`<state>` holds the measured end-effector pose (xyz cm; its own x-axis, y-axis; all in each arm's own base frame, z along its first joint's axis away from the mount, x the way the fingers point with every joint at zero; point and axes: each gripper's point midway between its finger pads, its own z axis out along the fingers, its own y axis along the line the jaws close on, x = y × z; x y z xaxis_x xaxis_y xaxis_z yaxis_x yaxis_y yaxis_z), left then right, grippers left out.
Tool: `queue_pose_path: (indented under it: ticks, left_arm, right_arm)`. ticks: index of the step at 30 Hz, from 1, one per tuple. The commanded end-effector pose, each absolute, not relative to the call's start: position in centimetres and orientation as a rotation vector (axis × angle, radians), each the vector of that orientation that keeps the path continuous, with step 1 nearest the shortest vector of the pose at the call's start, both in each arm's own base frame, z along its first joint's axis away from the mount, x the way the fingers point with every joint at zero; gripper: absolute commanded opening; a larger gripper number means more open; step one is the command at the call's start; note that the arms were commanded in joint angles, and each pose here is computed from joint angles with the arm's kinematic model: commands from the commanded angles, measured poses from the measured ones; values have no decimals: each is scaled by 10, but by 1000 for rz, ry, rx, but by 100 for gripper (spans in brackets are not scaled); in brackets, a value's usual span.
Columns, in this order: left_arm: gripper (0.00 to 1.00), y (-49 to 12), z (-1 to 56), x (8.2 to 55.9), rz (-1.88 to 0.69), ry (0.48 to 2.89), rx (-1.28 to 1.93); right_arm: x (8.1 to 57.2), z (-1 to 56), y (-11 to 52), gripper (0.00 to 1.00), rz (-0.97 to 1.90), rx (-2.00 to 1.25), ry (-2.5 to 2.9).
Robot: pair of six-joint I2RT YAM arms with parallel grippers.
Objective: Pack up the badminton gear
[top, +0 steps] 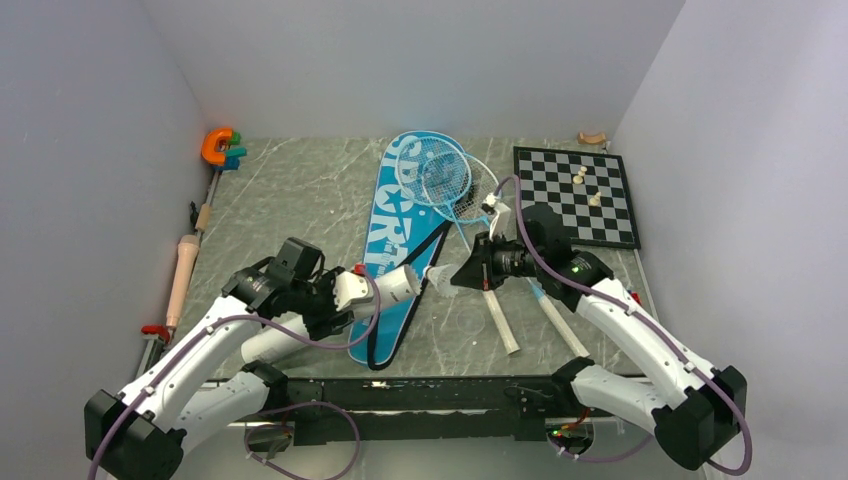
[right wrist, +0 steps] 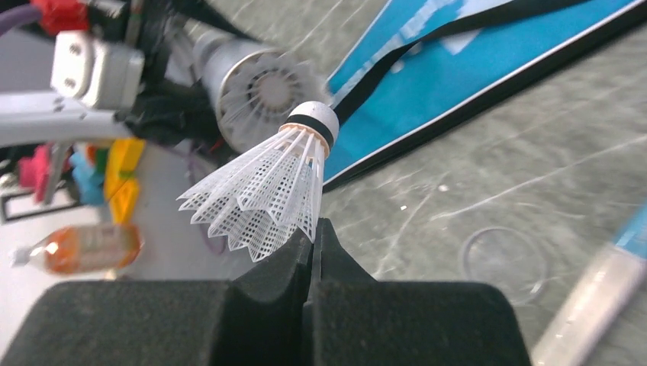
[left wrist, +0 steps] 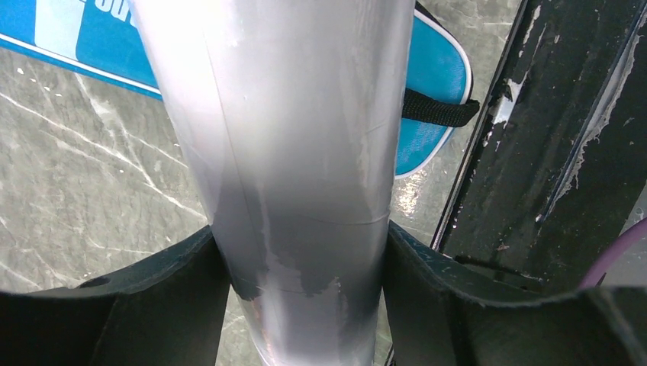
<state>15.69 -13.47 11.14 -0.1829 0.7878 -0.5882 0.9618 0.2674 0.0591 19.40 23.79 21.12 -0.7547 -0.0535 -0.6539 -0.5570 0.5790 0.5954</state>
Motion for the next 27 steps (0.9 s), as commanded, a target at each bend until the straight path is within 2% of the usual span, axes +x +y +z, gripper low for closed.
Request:
queue_pose_path:
  ticks: [1,10,17,20,22,25,27]
  left_arm:
    - [67,-147,129,165,-475,1924,1595]
    - [67,-150,135,162,-499,1890,1604]
    - [67,-151,137,157,-514,1859,1622]
    - [67,-151,137,156,-515,1856,1620]
    - [67,-150,137,154,-518,1854,1622]
    - [67,-150,137,154,-520,1852,1619]
    - [67,-150,137,153,-520,1852,1618]
  right_arm:
    - [161,229,256,0,1388,-648,2151]
    - [166,217,271,0,1503,-644,2179]
    - [177,204,287,1,1488,-647,2246]
    - [185,201,288,20,1458,-621,2269]
    - [191,202,290,36,1442,-603,2276]
    - [194,202,291,46,1430,-589,2281]
    - [196,203,291,49,1414,-582,2276]
